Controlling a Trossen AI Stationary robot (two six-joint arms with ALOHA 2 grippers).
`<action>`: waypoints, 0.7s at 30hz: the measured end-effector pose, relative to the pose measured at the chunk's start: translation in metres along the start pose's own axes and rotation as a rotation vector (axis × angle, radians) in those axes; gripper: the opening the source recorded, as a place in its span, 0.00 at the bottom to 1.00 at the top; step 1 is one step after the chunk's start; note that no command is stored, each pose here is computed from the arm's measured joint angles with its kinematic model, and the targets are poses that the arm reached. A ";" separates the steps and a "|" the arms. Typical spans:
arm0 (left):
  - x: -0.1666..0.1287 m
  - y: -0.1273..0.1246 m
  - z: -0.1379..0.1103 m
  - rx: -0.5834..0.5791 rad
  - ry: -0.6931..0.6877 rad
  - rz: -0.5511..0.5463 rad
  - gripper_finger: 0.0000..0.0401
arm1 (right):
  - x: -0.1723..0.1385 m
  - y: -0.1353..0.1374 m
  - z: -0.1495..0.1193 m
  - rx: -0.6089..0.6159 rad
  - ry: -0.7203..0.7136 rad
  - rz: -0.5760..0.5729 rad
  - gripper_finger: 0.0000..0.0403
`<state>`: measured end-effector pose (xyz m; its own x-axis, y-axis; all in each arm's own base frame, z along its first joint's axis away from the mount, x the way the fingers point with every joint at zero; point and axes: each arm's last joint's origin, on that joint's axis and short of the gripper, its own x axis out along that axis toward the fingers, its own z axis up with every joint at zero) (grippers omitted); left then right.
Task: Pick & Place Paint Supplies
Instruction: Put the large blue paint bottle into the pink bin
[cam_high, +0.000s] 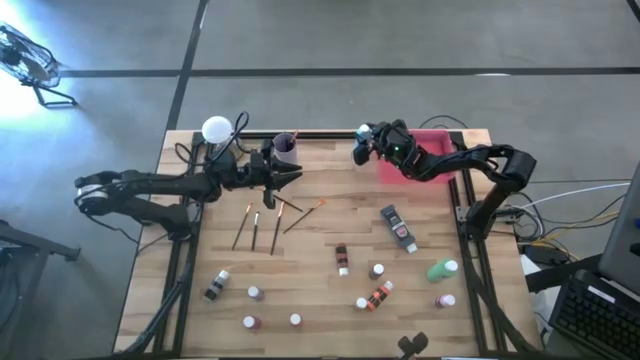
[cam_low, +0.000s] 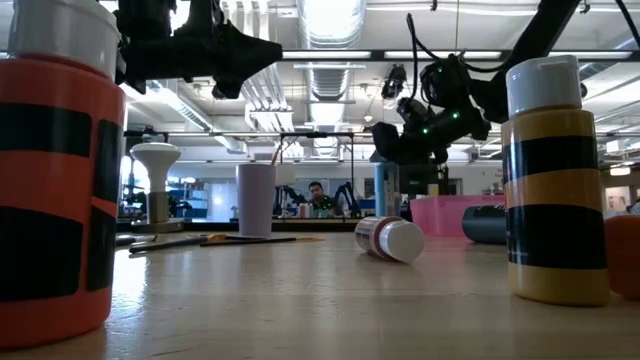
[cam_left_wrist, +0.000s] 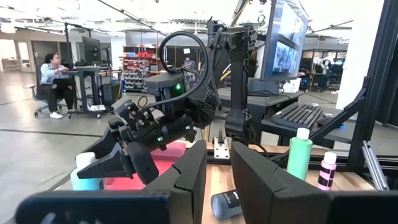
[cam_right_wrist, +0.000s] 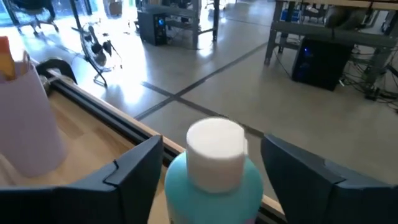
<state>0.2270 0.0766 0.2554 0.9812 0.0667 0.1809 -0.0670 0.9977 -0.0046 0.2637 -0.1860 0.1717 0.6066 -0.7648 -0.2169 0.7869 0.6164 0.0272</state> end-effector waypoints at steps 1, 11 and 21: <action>0.000 0.000 0.000 0.000 0.000 0.000 0.20 | 0.000 0.000 0.000 0.000 0.001 0.000 0.70; 0.000 0.000 0.000 0.000 0.001 0.000 0.20 | 0.000 0.000 -0.001 -0.006 0.007 -0.001 0.71; 0.000 0.000 0.000 -0.001 0.002 0.000 0.20 | 0.000 0.000 -0.001 -0.006 0.006 -0.002 0.55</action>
<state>0.2270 0.0766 0.2552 0.9816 0.0669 0.1788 -0.0670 0.9977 -0.0053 0.2636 -0.1860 0.1711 0.6045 -0.7648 -0.2229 0.7873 0.6162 0.0207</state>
